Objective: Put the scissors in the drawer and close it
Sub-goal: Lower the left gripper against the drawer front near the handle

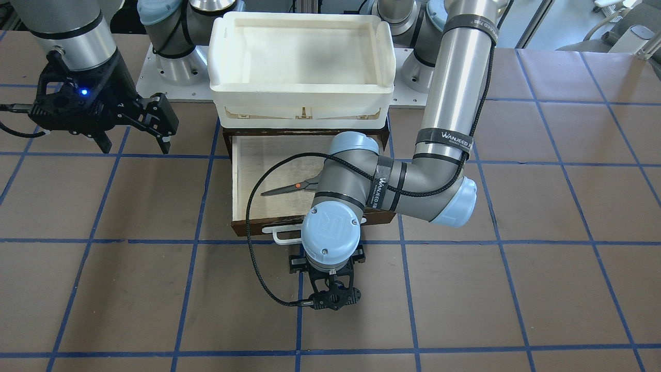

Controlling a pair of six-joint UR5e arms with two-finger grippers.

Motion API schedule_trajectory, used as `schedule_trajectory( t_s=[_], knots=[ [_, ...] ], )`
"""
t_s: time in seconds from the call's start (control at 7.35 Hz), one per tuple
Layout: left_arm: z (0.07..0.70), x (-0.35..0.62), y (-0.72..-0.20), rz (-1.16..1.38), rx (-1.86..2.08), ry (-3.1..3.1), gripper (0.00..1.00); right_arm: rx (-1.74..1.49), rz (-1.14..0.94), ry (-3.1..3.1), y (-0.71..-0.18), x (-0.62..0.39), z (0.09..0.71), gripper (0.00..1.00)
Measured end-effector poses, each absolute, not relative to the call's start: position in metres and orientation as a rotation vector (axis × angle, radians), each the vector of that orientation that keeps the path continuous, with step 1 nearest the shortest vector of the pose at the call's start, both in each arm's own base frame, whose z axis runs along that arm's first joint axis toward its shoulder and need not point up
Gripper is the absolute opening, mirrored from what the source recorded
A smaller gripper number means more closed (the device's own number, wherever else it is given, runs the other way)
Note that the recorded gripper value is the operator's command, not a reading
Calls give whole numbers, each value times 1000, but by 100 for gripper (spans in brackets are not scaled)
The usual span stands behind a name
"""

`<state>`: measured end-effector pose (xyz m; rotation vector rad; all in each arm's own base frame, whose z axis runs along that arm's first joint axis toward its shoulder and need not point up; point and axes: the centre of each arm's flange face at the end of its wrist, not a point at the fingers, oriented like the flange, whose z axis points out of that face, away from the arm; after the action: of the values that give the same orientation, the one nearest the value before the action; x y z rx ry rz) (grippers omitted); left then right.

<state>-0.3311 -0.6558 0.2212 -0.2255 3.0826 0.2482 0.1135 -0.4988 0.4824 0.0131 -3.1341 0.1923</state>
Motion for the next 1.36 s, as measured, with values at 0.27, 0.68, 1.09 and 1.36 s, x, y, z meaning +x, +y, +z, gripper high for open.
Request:
schedule_trajectory(
  t_s=[0.27,0.68,1.09,1.36],
  knots=[
    [213,-336,-652,291,-221,3075,100,14,183,-3132,-492,114,487,100],
    [208,-342,-644,344,-253,3070,100,27,173,-3131,-492,114,485,100],
    [220,-345,-633,393,-270,3051,100,27,166,-3130,-493,114,483,100],
    [231,-346,-628,398,-271,3057,100,29,166,-3128,-494,114,482,100]
  ],
)
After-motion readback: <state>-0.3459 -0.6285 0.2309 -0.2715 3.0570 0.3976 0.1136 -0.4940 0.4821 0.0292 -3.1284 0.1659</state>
